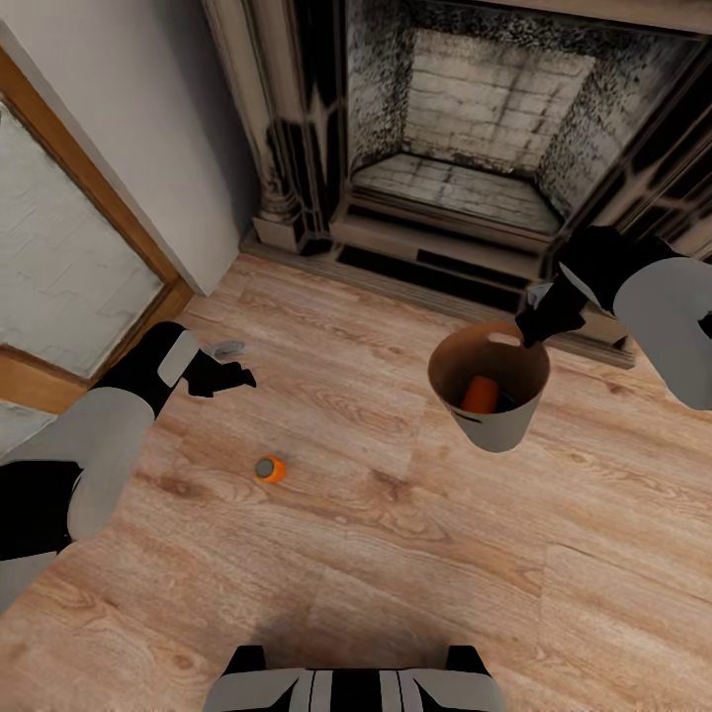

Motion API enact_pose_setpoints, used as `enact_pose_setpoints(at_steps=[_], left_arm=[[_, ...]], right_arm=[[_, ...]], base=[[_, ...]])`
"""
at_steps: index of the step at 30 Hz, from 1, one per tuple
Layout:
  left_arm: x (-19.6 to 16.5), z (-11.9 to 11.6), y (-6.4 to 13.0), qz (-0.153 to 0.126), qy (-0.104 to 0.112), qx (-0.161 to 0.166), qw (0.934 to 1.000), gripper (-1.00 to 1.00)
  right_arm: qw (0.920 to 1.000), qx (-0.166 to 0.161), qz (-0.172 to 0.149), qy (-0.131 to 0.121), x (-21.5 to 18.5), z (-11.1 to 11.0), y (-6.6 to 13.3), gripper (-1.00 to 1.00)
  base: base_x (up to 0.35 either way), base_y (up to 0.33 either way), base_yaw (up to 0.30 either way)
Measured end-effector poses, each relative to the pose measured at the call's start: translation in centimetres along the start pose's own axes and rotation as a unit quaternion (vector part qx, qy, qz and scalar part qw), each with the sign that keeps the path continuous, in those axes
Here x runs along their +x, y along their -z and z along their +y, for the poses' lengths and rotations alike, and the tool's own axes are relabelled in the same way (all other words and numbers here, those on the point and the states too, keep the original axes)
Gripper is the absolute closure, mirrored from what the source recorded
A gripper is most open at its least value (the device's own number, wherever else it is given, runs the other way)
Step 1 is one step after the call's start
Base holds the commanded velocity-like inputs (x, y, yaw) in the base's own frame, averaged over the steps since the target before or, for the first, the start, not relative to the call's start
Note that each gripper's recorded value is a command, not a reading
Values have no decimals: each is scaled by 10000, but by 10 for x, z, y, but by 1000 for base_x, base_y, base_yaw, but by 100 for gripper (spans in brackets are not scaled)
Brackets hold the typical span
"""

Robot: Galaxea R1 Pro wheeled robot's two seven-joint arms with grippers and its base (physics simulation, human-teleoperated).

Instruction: Put the three can of soda from the living room inside the tash can in the kitchen.

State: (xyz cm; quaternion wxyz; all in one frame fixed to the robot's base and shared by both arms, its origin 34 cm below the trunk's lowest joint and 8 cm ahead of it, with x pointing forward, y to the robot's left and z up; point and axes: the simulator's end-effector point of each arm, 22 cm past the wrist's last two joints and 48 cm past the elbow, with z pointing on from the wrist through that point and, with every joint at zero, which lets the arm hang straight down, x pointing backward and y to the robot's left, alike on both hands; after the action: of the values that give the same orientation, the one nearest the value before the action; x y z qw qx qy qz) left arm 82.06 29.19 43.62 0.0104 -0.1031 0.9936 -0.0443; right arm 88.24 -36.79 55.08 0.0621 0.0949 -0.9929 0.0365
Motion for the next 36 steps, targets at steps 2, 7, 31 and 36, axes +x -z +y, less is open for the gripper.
enact_pose_setpoints(at_steps=[2, 7, 31, 36], left_arm=[[0, -1, 0, -5, -4, 4, 10000, -100], [0, -2, 0, -9, -10, 7, 10000, -100], [-6, -2, -10, -119, -47, 4, 9999, -100], [-2, 1, -25, -87, -41, -3, 10000, -100]], right_arm=[[10000, -73, -7, -36, 0, 3, 0, 100], [9997, -223, -46, -104, -2, 10, 0, 100], [9998, -162, -4, -67, -1, 9, -18, 100], [9998, -185, 24, -79, 0, 11, -33, 100]], base=[[-82, 113, 0], [21, 56, 0], [66, 49, 0], [0, 0, 0]])
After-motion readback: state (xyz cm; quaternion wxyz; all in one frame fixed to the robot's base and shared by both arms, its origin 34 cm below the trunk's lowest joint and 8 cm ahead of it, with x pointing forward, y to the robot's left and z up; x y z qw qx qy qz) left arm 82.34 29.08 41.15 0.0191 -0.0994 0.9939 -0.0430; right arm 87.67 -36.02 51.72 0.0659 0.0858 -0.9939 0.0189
